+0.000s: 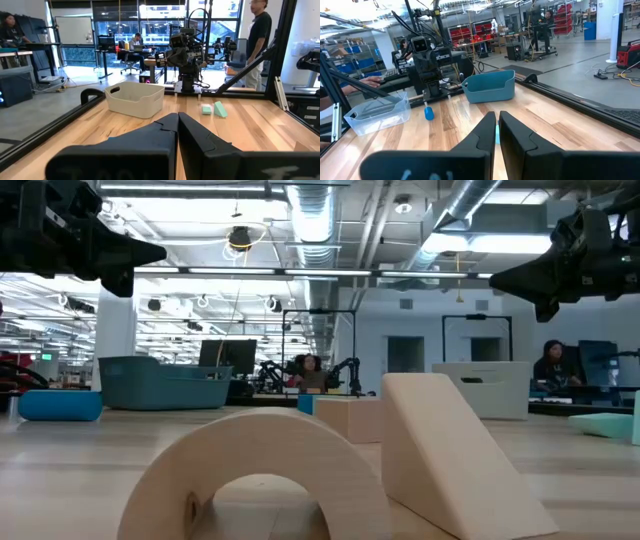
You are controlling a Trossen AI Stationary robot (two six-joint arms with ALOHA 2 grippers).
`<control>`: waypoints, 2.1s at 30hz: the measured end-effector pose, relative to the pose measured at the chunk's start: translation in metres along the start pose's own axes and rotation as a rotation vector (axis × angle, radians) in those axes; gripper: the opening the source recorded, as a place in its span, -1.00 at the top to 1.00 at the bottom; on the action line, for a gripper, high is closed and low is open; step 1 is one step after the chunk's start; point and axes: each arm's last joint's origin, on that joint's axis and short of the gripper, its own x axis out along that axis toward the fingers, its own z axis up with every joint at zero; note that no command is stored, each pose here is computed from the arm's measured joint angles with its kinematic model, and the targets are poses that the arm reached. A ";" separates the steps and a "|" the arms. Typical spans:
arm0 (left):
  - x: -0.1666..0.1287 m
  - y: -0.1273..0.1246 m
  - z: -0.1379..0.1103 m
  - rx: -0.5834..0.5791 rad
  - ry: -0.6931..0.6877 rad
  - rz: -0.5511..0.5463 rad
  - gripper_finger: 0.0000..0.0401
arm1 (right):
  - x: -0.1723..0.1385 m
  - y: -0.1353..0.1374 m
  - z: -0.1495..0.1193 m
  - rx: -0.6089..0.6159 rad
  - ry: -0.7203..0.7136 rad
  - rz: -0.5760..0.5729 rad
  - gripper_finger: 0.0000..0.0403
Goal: Sort & place blocks by color
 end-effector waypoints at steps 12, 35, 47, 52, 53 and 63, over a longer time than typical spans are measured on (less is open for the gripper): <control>0.000 0.000 0.000 0.000 0.000 0.000 1.00 | 0.000 0.000 0.000 0.000 0.000 0.000 0.75; 0.000 0.000 0.000 0.000 0.000 0.000 1.00 | 0.000 0.000 0.000 0.000 0.000 0.000 0.75; 0.000 0.000 0.000 0.000 0.000 0.000 1.00 | 0.000 0.000 0.000 0.000 0.000 0.000 0.75; 0.000 0.000 0.000 0.000 -0.001 0.002 1.00 | 0.000 0.000 0.000 0.000 0.000 0.000 0.75; 0.000 0.000 0.000 -0.001 -0.003 0.011 1.00 | 0.000 0.000 0.000 0.000 0.000 0.000 0.75; 0.000 0.002 0.008 0.049 -0.079 0.065 1.00 | 0.000 0.001 0.003 0.004 -0.032 0.003 0.75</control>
